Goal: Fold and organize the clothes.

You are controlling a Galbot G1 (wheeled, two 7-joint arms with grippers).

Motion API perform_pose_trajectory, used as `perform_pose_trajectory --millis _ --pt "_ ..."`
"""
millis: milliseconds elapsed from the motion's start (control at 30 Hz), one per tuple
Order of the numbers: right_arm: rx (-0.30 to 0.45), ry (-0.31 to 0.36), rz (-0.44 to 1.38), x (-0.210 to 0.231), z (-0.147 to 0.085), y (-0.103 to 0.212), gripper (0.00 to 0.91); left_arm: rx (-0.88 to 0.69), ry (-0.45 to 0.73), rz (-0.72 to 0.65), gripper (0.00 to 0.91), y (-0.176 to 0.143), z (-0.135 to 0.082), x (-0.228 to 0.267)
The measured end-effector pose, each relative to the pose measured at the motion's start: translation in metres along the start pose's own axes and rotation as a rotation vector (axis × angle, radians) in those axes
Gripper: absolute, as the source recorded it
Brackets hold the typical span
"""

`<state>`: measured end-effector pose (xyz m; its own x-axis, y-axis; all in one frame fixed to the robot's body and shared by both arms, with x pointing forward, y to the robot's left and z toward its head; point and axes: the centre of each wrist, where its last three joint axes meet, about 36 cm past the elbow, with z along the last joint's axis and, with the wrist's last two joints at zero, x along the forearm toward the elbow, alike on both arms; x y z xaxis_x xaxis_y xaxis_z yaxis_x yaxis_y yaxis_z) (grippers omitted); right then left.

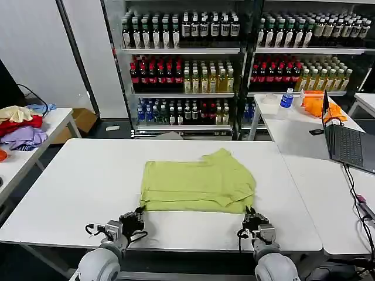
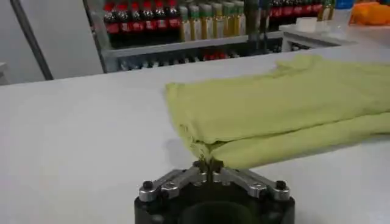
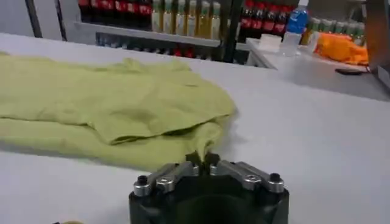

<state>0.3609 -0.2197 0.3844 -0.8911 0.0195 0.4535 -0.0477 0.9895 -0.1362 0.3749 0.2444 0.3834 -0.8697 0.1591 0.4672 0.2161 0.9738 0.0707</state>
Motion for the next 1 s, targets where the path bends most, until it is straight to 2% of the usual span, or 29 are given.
perform_pose_trajectory --millis 333,600,633,667,700,733,900,1000 --pt "0.024 -0.009 -0.005 0.034 -0.002 -0.008 0.000 0.002 -0.025 0.008 0.020 -0.007 -0.010 0.031" --pt "0.045 0.011 -0.004 0.063 0.000 -0.014 0.000 0.020 -0.032 0.030 0.020 -0.024 -0.006 0.069" --pt "0.048 0.015 -0.004 0.066 0.001 -0.015 0.030 0.021 -0.030 0.031 0.020 -0.026 -0.005 0.074" --pt "0.051 0.018 -0.004 0.069 0.001 -0.015 0.292 0.023 -0.029 0.031 0.050 -0.028 -0.004 0.078" --pt "0.055 0.022 -0.004 0.072 0.001 -0.015 0.907 0.023 -0.024 0.031 0.413 -0.030 -0.003 0.081" --pt "0.058 0.025 -0.005 0.075 0.001 -0.015 0.907 0.023 -0.019 0.029 0.907 -0.031 -0.001 0.084" --pt "0.070 0.018 0.006 0.087 -0.001 -0.016 0.907 0.014 0.000 0.017 0.907 -0.032 0.002 0.096" --pt "0.080 -0.010 0.015 0.093 -0.004 -0.019 0.907 0.010 -0.003 0.012 0.907 -0.031 0.001 0.101"
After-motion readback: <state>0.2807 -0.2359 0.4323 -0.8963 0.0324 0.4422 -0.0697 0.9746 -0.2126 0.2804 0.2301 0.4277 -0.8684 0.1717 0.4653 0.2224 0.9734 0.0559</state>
